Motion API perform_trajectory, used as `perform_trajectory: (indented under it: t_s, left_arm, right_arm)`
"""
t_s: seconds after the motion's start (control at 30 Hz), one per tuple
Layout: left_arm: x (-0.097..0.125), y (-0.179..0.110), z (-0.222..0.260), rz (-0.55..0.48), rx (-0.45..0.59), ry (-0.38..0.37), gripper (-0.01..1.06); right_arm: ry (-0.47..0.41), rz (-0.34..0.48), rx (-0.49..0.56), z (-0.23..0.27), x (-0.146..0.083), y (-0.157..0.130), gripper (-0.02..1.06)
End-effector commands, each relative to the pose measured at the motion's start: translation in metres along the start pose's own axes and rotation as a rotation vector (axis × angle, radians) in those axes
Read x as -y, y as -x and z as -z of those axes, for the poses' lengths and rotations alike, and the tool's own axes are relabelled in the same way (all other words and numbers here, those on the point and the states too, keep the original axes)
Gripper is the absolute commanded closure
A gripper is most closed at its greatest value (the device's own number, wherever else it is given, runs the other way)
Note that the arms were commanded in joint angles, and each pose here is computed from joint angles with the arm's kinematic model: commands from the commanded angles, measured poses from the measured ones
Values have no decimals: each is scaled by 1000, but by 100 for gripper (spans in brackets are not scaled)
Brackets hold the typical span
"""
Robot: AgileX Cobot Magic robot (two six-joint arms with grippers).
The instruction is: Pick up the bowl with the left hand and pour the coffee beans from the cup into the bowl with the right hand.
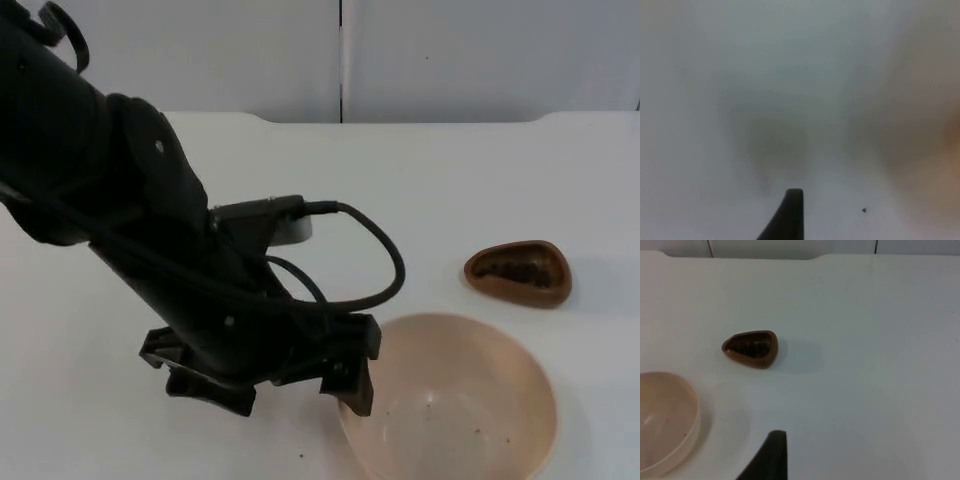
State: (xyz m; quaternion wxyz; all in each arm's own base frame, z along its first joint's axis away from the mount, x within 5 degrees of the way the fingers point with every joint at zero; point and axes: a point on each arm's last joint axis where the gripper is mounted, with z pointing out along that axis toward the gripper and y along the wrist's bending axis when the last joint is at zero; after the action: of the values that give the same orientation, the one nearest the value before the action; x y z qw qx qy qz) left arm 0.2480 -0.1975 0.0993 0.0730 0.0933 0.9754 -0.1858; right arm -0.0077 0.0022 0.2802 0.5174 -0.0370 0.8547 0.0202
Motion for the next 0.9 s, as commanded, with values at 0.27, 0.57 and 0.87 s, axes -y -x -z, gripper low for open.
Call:
perform_trajectory:
  t_s: [0.27,0.57,0.87]
  left_arm:
    - [0,7,-6,55,72,5,20]
    - [2,7,-5,80,74,-14,28]
    - [3,8,-5,119,76,-28,73]
  right_arm:
    - [-8,2,7,0,0,0,0]
    - [-8,2,7,0,0,0,0]
    - [-10,7,7,0,0,0,0]
